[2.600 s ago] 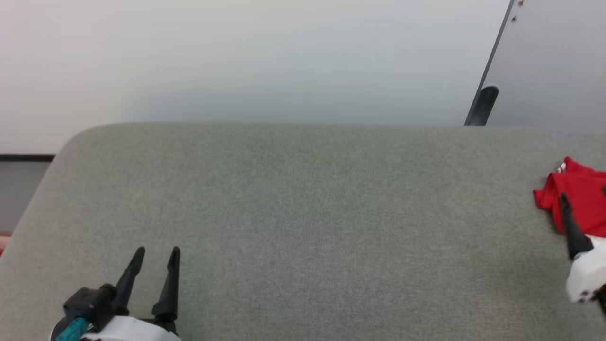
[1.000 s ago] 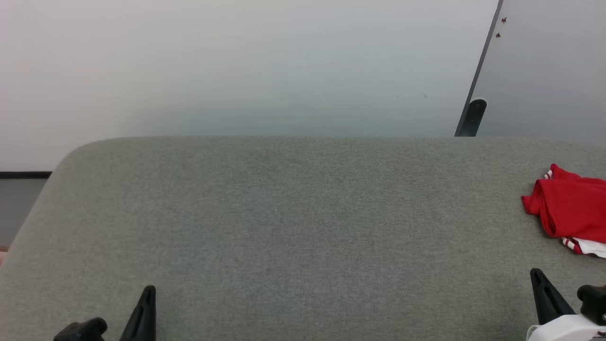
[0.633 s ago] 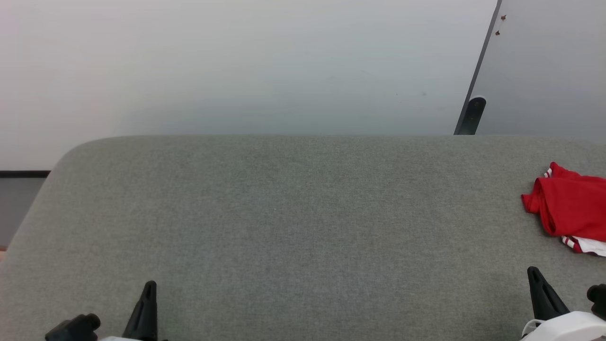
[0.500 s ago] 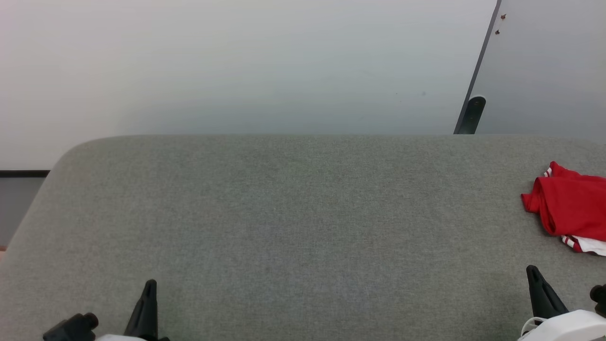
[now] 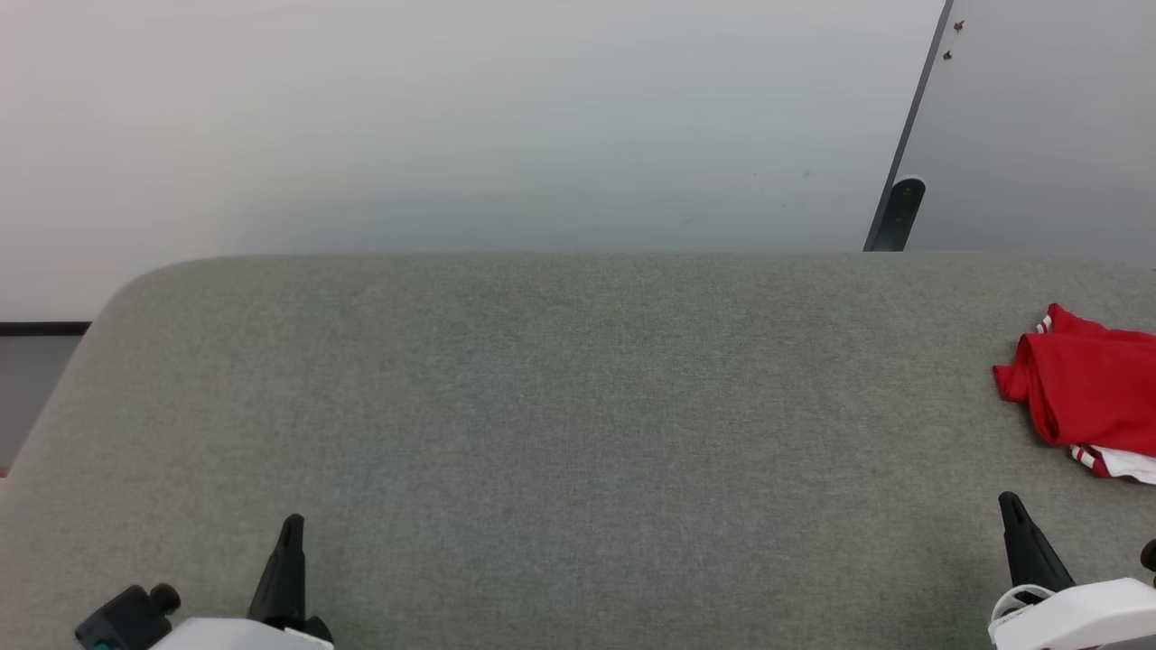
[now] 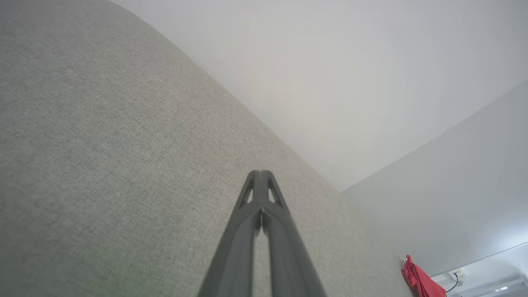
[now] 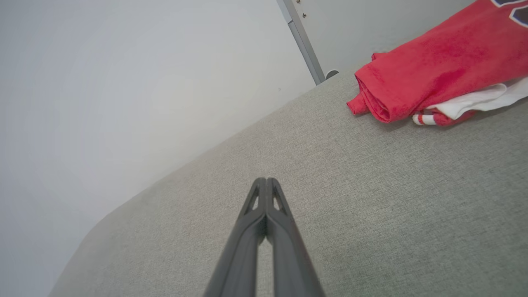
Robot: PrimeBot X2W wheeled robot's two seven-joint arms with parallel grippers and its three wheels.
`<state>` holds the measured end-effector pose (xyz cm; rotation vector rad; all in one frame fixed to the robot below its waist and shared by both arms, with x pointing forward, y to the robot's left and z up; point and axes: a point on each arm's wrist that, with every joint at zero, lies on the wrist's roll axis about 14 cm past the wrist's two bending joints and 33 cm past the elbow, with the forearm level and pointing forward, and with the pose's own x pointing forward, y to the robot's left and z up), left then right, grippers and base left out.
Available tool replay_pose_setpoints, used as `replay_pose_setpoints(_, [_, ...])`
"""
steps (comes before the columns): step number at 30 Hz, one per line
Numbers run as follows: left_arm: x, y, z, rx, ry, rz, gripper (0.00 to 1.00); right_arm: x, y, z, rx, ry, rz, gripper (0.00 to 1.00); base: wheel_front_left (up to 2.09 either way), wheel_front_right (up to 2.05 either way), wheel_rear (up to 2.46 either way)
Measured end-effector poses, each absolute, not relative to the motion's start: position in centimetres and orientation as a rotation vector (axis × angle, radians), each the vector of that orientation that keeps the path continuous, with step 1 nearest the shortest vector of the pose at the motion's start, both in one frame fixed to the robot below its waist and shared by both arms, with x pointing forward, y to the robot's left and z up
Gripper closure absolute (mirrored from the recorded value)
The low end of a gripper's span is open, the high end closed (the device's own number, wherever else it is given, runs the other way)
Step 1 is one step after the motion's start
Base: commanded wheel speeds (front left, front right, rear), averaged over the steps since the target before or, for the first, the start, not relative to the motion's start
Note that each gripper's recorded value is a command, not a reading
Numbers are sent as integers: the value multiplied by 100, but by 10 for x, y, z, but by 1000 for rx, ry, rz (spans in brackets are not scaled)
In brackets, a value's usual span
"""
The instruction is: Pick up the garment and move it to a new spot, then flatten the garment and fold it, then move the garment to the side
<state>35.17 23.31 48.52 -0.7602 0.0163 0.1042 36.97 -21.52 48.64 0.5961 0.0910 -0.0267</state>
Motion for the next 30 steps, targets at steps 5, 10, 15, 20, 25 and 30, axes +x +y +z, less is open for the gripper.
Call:
replay_pose_setpoints(5, [353, 231, 484, -826, 22, 107, 100, 370, -213, 486, 679, 92, -31, 100, 0, 0, 0])
replay_pose_setpoints(10, [357, 229, 487, -889, 17, 103, 100, 372, -212, 487, 752, 87, -33, 100, 0, 0, 0])
replay_pose_setpoints(15, [359, 227, 487, -947, 20, 104, 100, 374, -211, 490, 821, 77, -31, 100, 0, 0, 0])
replay_pose_setpoints(20, [360, 226, 487, -1002, 21, 104, 100, 375, -210, 491, 887, 74, -34, 100, 0, 0, 0])
replay_pose_setpoints(25, [364, 224, 490, -1052, 15, 96, 100, 376, -209, 491, 949, 70, -35, 100, 0, 0, 0])
replay_pose_setpoints(30, [366, 221, 490, -1106, 20, 92, 100, 377, -208, 493, 1011, 64, -33, 100, 0, 0, 0])
